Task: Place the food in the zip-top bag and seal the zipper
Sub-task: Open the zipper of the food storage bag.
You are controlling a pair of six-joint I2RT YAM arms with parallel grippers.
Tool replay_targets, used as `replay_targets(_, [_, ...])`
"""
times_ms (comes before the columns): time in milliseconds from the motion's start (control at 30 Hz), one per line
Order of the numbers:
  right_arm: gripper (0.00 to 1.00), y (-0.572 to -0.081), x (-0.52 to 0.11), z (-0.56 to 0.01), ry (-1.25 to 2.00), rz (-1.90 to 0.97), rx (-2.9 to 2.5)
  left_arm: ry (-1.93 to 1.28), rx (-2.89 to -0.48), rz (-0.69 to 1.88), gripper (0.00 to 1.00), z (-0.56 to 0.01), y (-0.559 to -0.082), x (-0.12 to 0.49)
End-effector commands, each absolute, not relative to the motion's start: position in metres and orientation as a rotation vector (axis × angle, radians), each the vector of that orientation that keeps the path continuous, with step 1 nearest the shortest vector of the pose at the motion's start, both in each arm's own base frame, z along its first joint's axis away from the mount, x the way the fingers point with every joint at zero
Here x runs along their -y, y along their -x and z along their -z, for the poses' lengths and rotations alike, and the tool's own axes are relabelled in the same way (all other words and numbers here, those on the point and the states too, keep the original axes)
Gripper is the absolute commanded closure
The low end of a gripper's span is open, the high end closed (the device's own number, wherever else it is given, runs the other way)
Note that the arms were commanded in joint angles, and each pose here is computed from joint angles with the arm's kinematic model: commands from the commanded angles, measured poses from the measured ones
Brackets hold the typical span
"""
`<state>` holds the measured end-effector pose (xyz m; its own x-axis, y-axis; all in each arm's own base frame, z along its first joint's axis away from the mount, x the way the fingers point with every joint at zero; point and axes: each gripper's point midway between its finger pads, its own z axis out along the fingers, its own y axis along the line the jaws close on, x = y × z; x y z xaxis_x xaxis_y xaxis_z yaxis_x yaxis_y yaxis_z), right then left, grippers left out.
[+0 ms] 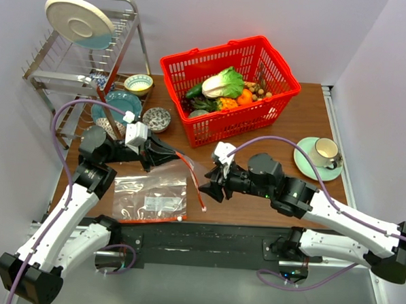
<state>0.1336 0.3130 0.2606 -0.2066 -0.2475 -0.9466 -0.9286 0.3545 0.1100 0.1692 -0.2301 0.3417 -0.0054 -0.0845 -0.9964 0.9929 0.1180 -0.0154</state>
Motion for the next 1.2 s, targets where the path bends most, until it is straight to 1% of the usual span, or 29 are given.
replay_targets(0, [0.51,-0.136,-0.319,-0.293,1.03,-0.944,-1.587,-1.059,-1.175,1.161,1.0,-0.348,-0.167,0.229])
replay_targets(100, [0.51,-0.139,-0.321,-0.289,1.031,-0.932,-1.601,-1.058,-1.176,1.16,1.0,-0.348,-0.167,0.229])
replay_targets(233, [0.58,-0.146,-0.321,-0.286,1.016,-0.894,-1.624,-1.06,-1.173,1.159,1.0,-0.348,-0.166,0.229])
replay_targets(400, [0.61,-0.147,-0.322,-0.287,1.013,-0.889,-1.619,-1.06,-1.173,1.158,1.0,-0.348,-0.166,0.228])
replay_targets(500, [0.66,-0.149,-0.321,-0.287,1.002,-0.88,-1.626,-1.06,-1.173,1.158,1.0,-0.348,-0.166,0.228])
replay_targets(833, [0.66,-0.161,-0.33,-0.279,0.959,-0.855,-1.672,-1.036,-1.192,1.155,1.0,-0.348,-0.17,0.228])
replay_targets(1000, [0.68,-0.178,-0.327,-0.272,0.886,-0.765,-1.715,-1.019,-1.212,1.162,1.0,-0.348,-0.175,0.229])
replay_targets(1167, [0.68,-0.19,-0.32,-0.282,0.793,-0.728,-1.682,-1.01,-1.237,1.181,1.0,-0.345,-0.178,0.231])
